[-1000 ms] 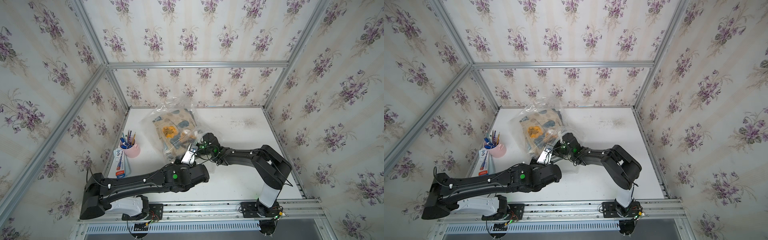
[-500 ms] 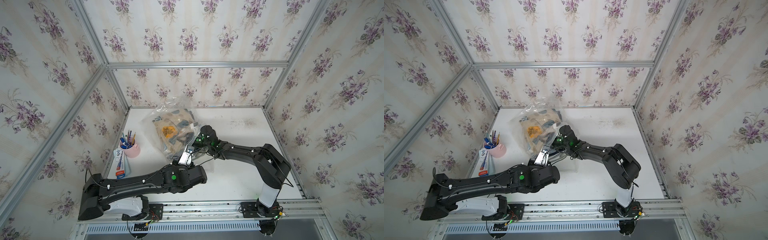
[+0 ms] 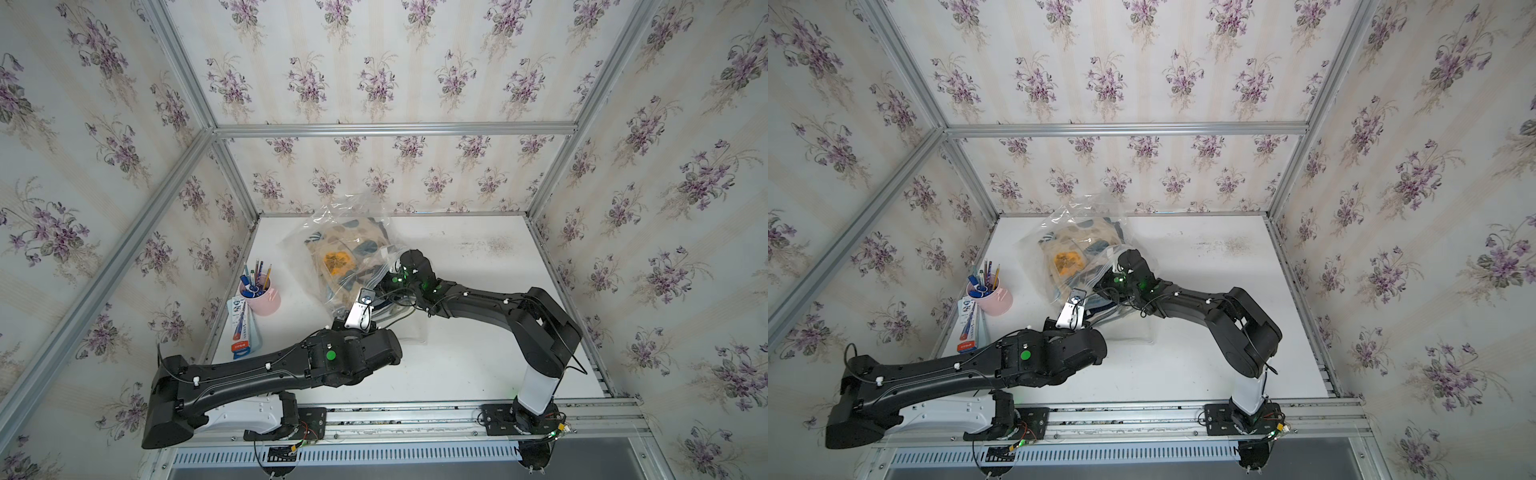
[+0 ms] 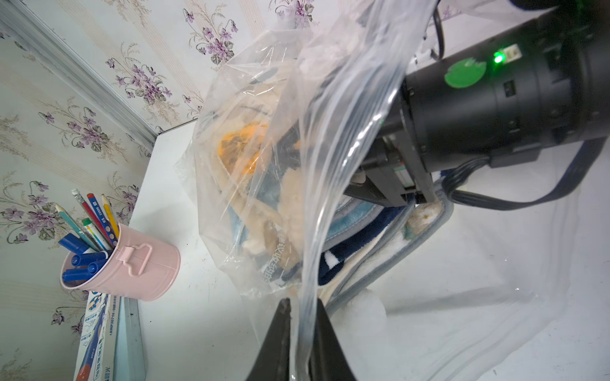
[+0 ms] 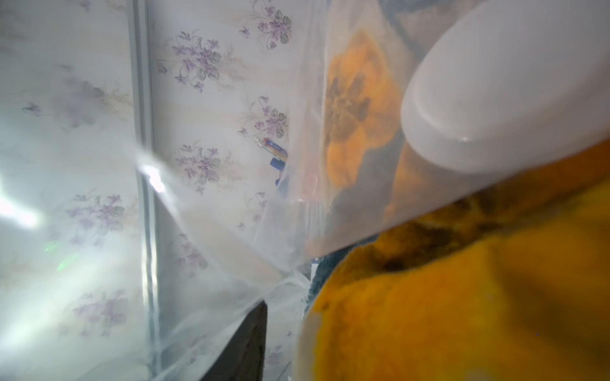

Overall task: Take the blanket out of the vacuum bag
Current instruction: Take out the blanket from the vacuum bag.

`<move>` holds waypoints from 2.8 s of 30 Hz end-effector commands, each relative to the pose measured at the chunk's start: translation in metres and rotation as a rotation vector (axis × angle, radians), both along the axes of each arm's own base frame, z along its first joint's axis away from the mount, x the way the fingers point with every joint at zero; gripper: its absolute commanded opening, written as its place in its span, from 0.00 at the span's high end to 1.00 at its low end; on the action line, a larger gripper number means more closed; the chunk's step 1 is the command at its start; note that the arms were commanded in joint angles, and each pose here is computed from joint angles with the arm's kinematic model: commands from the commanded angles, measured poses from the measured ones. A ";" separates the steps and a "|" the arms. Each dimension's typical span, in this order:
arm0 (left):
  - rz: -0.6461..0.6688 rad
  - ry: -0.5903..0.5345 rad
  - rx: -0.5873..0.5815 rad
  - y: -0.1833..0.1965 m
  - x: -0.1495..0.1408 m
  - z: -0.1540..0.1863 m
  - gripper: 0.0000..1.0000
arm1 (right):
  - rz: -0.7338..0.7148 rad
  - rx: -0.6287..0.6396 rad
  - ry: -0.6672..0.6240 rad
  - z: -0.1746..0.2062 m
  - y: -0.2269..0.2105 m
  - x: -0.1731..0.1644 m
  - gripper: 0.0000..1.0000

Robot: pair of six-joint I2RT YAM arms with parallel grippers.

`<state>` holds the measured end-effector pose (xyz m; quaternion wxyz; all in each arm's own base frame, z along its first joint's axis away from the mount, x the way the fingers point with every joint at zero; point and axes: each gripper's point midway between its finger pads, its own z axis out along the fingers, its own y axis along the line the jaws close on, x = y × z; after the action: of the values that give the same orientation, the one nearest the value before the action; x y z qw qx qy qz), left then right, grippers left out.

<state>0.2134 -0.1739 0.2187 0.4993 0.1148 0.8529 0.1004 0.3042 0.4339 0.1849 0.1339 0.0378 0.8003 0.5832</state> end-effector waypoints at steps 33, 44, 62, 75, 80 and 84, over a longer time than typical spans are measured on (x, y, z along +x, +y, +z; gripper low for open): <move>-0.028 0.027 0.012 -0.013 0.002 -0.010 0.85 | -0.072 -0.152 0.030 -0.049 -0.047 0.000 0.35; -0.021 0.031 0.016 -0.013 0.002 -0.013 0.85 | -0.075 -0.133 0.020 -0.046 -0.039 0.008 0.37; -0.023 0.023 0.025 -0.015 0.004 -0.014 0.84 | -0.167 -0.003 0.008 -0.023 -0.033 0.023 0.39; -0.026 0.048 0.024 -0.025 0.008 -0.016 0.83 | -0.230 0.037 0.052 -0.039 -0.024 0.021 0.38; -0.012 0.082 0.013 -0.020 0.003 -0.027 0.83 | -0.252 0.015 0.061 -0.048 -0.021 0.027 0.40; -0.010 0.082 0.007 -0.013 0.001 -0.027 0.83 | -0.266 -0.011 0.036 -0.046 -0.018 0.034 0.50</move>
<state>0.2159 -0.1920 0.1914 0.4646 0.1325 0.8699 0.0996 0.3298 0.4166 0.1386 0.1773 0.1494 0.7916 0.5654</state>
